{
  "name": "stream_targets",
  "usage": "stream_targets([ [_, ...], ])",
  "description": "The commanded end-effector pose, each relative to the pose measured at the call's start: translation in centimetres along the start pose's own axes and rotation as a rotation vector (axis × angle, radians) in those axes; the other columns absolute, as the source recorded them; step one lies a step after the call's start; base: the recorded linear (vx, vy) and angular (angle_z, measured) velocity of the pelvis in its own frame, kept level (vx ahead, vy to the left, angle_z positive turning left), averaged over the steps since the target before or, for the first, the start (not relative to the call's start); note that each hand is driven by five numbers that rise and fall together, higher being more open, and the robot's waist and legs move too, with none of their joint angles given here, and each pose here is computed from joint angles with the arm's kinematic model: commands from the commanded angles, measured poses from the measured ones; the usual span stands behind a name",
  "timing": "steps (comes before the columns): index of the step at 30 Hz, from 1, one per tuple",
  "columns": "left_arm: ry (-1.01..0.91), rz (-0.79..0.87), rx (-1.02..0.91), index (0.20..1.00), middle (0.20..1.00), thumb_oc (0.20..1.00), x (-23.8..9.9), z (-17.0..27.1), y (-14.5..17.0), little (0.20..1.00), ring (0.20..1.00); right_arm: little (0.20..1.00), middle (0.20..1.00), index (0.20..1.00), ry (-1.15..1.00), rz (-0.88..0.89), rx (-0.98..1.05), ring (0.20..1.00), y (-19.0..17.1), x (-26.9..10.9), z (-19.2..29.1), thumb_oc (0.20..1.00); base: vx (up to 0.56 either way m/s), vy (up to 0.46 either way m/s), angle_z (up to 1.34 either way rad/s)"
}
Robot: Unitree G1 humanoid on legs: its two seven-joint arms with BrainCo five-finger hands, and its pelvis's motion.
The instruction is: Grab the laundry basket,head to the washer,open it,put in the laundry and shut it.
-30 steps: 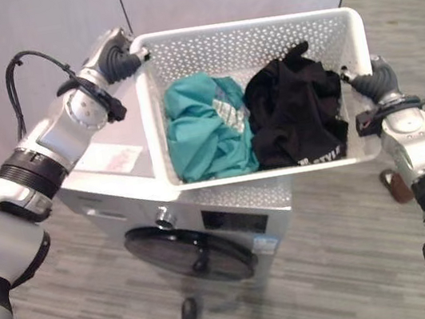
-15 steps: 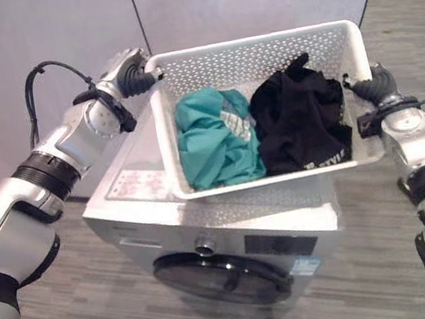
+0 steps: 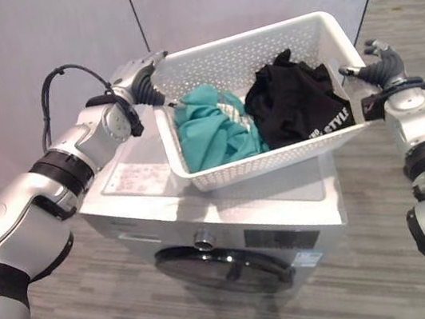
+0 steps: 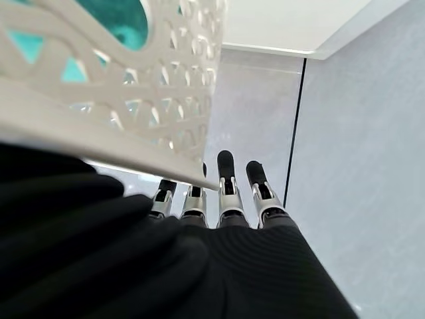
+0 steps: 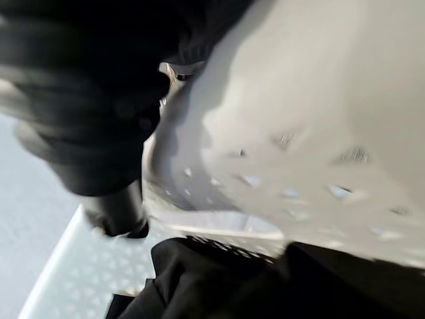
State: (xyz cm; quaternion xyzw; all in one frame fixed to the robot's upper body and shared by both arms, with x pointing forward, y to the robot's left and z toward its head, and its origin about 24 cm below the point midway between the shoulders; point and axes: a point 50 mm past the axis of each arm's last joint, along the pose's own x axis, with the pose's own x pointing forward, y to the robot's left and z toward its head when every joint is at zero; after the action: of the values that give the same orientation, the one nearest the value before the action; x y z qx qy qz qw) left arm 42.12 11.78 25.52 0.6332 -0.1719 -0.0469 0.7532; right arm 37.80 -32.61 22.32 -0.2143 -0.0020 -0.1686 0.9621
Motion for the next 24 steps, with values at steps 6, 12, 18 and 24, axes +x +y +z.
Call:
stream_targets([
  [6,-0.071,0.223,0.003,1.000,1.000,1.000,1.2,2.7,5.9,1.000,1.000,1.000,1.000,1.000,0.095,0.011,-0.119,1.000,0.1,-0.5,-3.2,1.000,0.01,-0.002,0.01],
  [12,-0.084,0.231,0.024,1.000,1.000,1.000,1.3,3.0,6.4,1.000,1.000,1.000,1.000,1.000,0.191,-0.045,-0.257,1.000,-1.9,-0.4,-4.1,1.000,0.01,-0.003,0.11],
  [18,-0.132,0.291,-0.232,1.000,1.000,1.000,1.2,4.5,7.0,1.000,1.000,1.000,1.000,1.000,0.214,-0.099,-0.151,1.000,-3.3,-0.7,-4.5,1.000,0.03,0.001,0.10],
  [24,-0.090,0.271,-0.405,1.000,1.000,1.000,1.7,4.8,6.8,1.000,1.000,1.000,1.000,1.000,0.411,-0.125,-0.218,1.000,-6.2,-1.9,-7.3,1.000,0.03,-0.041,0.08],
])
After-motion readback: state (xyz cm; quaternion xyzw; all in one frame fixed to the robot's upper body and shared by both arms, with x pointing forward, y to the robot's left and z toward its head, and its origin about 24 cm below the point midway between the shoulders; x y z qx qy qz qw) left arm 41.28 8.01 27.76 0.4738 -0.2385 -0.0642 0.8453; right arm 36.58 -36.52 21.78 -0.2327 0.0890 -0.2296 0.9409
